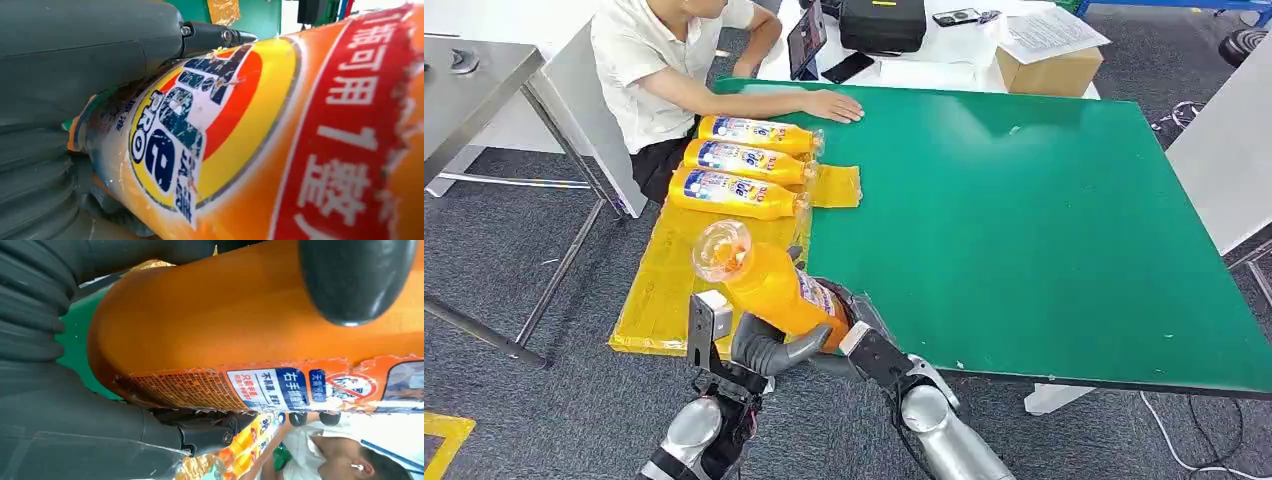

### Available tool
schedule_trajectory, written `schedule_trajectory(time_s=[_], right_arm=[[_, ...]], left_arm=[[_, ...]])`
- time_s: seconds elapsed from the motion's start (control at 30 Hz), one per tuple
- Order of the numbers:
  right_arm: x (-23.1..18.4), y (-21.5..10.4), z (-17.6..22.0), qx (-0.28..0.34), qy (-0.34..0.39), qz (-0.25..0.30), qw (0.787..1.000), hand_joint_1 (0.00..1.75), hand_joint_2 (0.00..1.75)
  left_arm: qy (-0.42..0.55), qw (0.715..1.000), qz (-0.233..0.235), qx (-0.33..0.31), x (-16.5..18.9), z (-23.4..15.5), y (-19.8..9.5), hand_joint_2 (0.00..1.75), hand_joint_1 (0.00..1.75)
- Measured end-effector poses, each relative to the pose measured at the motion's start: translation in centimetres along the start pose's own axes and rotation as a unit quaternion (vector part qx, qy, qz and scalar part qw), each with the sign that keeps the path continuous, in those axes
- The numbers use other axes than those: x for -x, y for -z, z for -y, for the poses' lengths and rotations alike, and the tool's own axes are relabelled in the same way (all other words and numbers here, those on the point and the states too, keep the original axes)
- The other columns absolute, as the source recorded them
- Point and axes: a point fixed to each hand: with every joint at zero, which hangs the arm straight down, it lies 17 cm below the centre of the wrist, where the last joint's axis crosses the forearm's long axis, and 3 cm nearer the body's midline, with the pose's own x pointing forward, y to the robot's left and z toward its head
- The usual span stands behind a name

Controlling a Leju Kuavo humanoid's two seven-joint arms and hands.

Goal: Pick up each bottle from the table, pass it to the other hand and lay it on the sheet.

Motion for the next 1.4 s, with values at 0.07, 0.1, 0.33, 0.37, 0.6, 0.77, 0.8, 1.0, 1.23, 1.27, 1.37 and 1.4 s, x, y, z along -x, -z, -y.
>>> schedule_trajectory(time_s=[0.07,0.1,0.33,0.37,0.6,0.77,0.8,1.0,1.23,1.27,1.37,1.4], right_arm=[[0.1,0.0,-0.2,-0.003,0.000,-0.001,1.000,1.75,1.75],[0.1,0.0,-0.3,-0.003,0.001,-0.002,1.000,1.75,1.75],[0.4,0.0,-1.3,-0.006,0.011,-0.008,1.000,1.75,1.75],[0.4,0.0,-1.3,-0.006,0.012,-0.008,1.000,1.75,1.75],[0.4,0.0,-1.8,-0.008,0.018,-0.006,1.000,1.75,1.75],[0.6,0.0,-2.6,-0.011,0.029,-0.010,0.999,1.75,1.75],[0.6,0.0,-2.7,-0.011,0.030,-0.010,0.999,1.75,1.75],[0.7,0.1,-2.9,-0.012,0.034,-0.012,0.999,1.75,1.75],[0.7,0.1,-3.2,-0.013,0.040,-0.014,0.999,1.06,1.75],[0.7,0.1,-3.3,-0.013,0.042,-0.014,0.999,0.00,1.75],[0.8,-0.1,-3.9,-0.017,0.045,-0.015,0.999,0.00,1.75],[0.9,-0.2,-4.2,-0.018,0.044,-0.016,0.999,0.00,1.75]], left_arm=[[-0.002,1.000,0.000,-0.006,0.0,-0.3,0.0,1.75,0.00],[-0.004,1.000,0.000,-0.009,0.1,-0.4,-0.1,1.75,0.00],[-0.041,0.999,-0.010,-0.032,0.2,-1.3,0.0,1.75,1.75],[-0.044,0.998,-0.010,-0.031,0.2,-1.2,0.0,1.75,1.75],[-0.059,0.998,-0.008,-0.030,0.1,-1.3,0.0,1.75,1.75],[-0.069,0.997,-0.005,-0.042,0.0,-2.1,-0.4,1.75,1.75],[-0.070,0.997,-0.005,-0.042,0.0,-2.1,-0.4,1.75,1.75],[-0.070,0.997,-0.004,-0.044,0.0,-2.2,-0.4,1.75,1.75],[-0.073,0.996,-0.002,-0.053,-0.1,-2.6,-0.4,1.75,1.75],[-0.074,0.996,-0.001,-0.055,-0.1,-2.7,-0.4,1.75,1.75],[-0.074,0.995,0.002,-0.061,-0.3,-2.9,-0.4,1.75,1.75],[-0.073,0.995,0.004,-0.063,-0.4,-3.1,-0.4,1.75,1.75]])
